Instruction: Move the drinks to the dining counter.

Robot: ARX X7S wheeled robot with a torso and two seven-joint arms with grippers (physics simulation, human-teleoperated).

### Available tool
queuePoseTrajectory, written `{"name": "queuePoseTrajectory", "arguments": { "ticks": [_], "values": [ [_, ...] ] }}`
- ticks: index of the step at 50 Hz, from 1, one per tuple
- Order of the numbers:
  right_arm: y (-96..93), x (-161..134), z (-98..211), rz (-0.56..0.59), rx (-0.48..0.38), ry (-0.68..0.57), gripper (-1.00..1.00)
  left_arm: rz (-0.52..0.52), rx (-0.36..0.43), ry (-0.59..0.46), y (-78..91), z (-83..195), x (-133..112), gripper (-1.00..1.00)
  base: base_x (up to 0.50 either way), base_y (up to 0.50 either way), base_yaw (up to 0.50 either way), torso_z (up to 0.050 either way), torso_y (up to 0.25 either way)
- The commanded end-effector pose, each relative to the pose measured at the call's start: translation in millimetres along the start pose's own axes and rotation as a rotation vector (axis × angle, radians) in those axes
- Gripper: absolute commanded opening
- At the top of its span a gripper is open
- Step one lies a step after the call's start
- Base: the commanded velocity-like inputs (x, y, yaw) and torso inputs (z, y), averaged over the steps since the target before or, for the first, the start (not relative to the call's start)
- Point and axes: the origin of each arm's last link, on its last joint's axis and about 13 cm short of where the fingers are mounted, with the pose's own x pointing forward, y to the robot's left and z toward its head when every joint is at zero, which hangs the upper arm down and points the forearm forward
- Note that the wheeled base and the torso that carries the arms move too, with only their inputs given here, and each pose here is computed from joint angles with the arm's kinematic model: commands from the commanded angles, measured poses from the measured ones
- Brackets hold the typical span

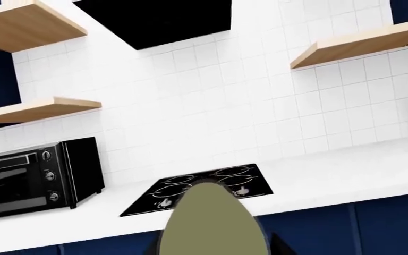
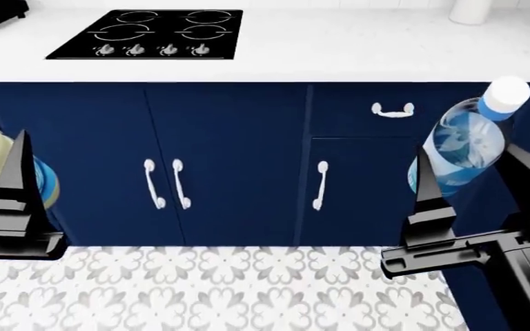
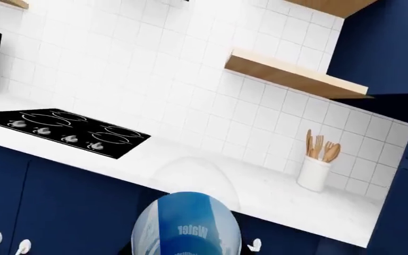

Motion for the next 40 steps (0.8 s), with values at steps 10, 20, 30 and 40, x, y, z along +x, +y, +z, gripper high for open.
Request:
{"name": "queuePoseTrajectory", "arguments": {
  "ticks": [10, 20, 30, 40],
  "values": [
    [-1.3, 1.5, -0.6, -0.019, -0.002, -0.009, -1.0, 0.012, -0.003, -0.007, -0.4, -0.4, 1.5, -1.0, -0.5, 0.18, 0.0, 0.0, 0.0],
    [-0.4, 2.3, -0.5, -0.014, -0.002, -0.006, -1.0, 0.01, 0.0, -0.011, -0.6, 0.3, 1.6, -1.0, -0.5, 0.18, 0.0, 0.001, 0.0],
    [-0.5, 1.8, -0.2, -0.013, -0.004, -0.006, -1.0, 0.006, 0.002, -0.012, -1.0, 0.3, 0.8, -1.0, -0.5, 0.18, 0.0, 0.0, 0.0],
    [-0.4, 1.8, -1.3, -0.014, -0.008, -0.004, -1.0, 0.004, 0.003, -0.007, -1.7, -1.1, 1.4, -1.0, -0.5, 0.18, 0.0, 0.001, 0.0]
  ]
}}
